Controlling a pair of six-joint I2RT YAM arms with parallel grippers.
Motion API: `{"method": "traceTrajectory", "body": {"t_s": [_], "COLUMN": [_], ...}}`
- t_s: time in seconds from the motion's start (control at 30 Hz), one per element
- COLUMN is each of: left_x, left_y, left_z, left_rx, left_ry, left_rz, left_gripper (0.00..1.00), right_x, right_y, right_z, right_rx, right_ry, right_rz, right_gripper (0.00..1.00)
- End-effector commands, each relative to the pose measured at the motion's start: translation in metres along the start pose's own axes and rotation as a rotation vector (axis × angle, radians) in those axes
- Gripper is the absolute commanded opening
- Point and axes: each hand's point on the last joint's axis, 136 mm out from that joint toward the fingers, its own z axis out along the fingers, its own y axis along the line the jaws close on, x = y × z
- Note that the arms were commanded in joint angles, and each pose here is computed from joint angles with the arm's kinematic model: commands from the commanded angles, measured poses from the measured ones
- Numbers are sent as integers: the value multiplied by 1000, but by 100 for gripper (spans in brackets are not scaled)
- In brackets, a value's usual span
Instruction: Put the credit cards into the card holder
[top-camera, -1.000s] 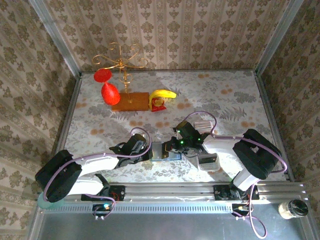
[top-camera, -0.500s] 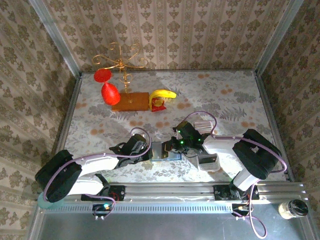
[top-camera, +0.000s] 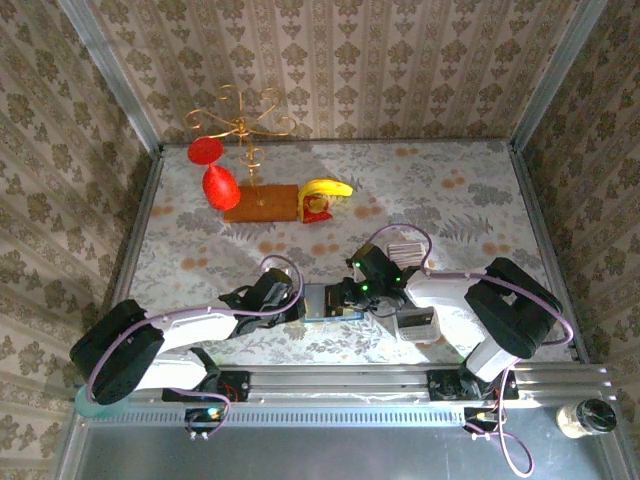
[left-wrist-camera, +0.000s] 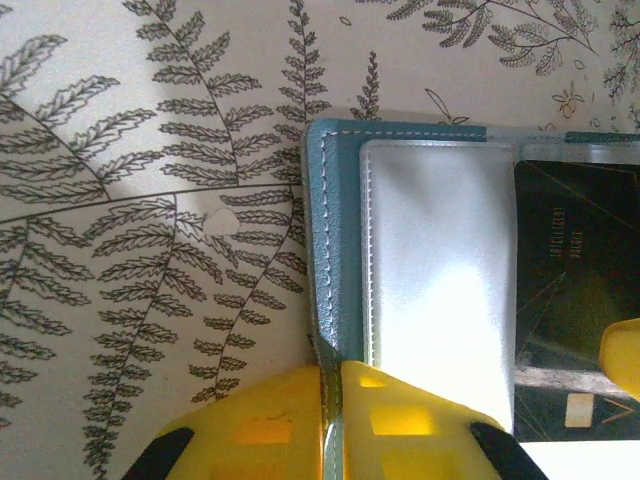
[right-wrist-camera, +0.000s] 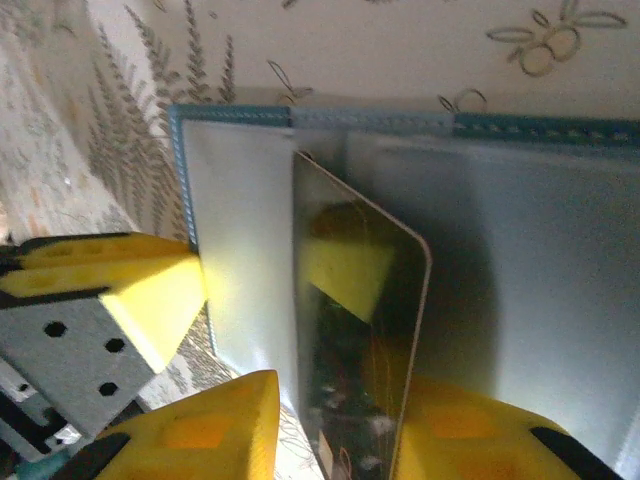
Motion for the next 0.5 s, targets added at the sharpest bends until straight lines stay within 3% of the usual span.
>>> {"method": "traceTrajectory", "body": {"t_s": [0.0, 0.47], "left_x": [22, 23], "left_y": [13, 12], "left_z": [4, 5], "left_rx": [-28, -23], "left_ry": [66, 68], "left_rz": [-4, 0], "left_gripper": [10, 7], "right_x": [-1, 6], "right_y": [-3, -3], "right_z": [-2, 3], "right_rx": [53, 99], "right_ry": [6, 71], "right_rz": [-31, -80], "right_gripper": [31, 27]}}
